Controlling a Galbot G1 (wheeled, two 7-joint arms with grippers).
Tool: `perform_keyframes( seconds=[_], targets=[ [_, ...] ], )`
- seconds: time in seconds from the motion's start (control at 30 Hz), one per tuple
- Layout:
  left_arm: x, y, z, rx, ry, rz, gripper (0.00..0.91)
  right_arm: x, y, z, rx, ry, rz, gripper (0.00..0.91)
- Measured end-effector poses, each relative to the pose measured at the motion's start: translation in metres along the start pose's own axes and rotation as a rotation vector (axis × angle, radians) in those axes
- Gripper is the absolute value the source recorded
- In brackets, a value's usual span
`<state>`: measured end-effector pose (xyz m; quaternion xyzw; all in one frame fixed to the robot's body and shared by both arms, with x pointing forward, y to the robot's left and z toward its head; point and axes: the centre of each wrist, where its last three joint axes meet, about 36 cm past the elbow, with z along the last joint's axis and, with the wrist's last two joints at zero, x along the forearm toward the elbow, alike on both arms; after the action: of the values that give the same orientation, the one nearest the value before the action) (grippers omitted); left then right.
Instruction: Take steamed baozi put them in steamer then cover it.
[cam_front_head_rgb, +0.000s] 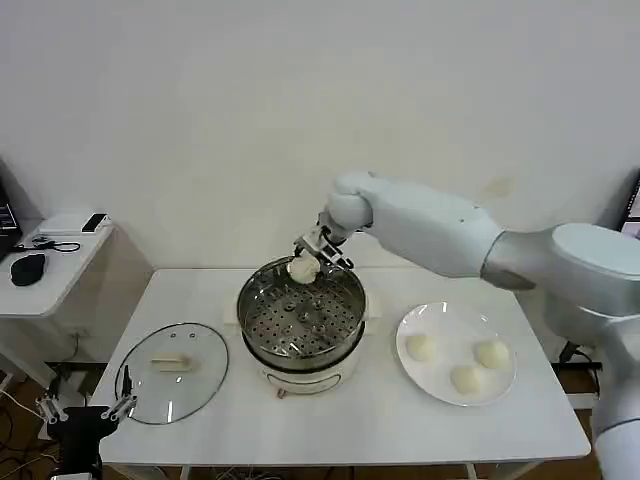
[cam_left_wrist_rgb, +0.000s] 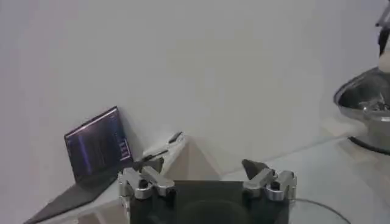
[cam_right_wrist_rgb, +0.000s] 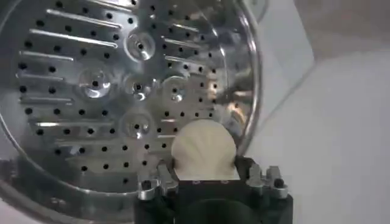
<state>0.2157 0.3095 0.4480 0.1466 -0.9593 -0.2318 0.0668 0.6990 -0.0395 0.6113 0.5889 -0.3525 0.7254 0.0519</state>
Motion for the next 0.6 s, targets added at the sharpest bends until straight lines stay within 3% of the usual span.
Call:
perform_keyframes(
  seconds=[0.33, 0.6],
  targets=[
    [-0.002, 0.001, 0.003, -0.002, 0.004, -0.006, 0.907, -0.028, -0.004, -0.005, 0.118, -0.029, -0.014, 0.685],
    [-0.002, 0.001, 0.003, 0.001, 0.006, -0.008, 0.907, -0.038, 0.000, 0.001, 0.160, -0.027, -0.037, 0.695]
  ],
)
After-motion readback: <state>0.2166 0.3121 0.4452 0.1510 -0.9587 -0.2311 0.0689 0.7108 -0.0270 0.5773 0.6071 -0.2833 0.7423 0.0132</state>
